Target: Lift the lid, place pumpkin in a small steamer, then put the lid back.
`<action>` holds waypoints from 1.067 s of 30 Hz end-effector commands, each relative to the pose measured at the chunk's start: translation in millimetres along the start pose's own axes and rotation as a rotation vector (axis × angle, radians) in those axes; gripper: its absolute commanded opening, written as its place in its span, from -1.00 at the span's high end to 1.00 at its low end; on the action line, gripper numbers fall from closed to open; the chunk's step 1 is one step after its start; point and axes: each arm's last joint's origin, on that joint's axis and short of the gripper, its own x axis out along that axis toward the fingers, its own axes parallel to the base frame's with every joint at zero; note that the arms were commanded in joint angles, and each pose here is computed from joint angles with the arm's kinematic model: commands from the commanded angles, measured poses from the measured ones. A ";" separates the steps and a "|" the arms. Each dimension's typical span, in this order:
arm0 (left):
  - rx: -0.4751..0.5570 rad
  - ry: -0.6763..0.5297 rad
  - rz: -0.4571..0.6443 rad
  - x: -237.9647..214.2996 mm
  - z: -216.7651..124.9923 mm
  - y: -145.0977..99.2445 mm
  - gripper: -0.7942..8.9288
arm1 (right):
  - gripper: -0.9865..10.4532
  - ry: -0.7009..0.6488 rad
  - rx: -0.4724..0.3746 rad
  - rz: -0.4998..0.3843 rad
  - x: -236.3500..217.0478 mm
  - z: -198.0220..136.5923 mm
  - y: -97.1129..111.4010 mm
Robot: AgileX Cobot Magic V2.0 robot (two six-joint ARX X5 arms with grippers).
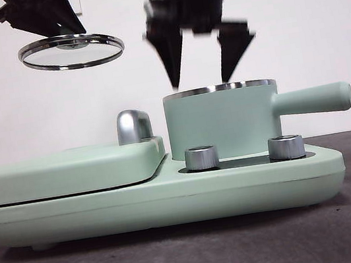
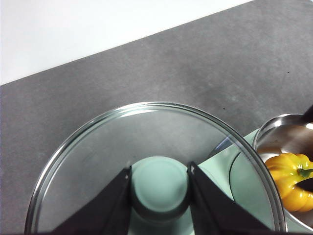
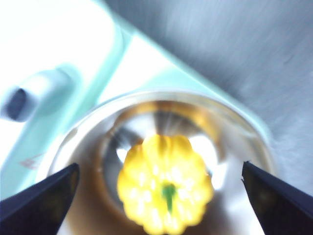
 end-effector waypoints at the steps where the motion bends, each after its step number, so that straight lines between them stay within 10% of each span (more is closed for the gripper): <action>1: 0.014 -0.057 0.004 -6.1 11.7 -0.9 0.81 | -0.14 -0.007 0.009 0.003 -37.8 -13.9 1.9; 14: 0.044 -0.047 -0.077 -0.8 13.0 -23.4 0.81 | -0.14 -0.162 -0.033 0.036 -157.5 -139.3 10.6; 32: 0.221 -0.095 -0.294 11.0 19.5 -107.1 0.81 | -0.14 -0.599 0.100 0.219 -144.7 -301.4 10.6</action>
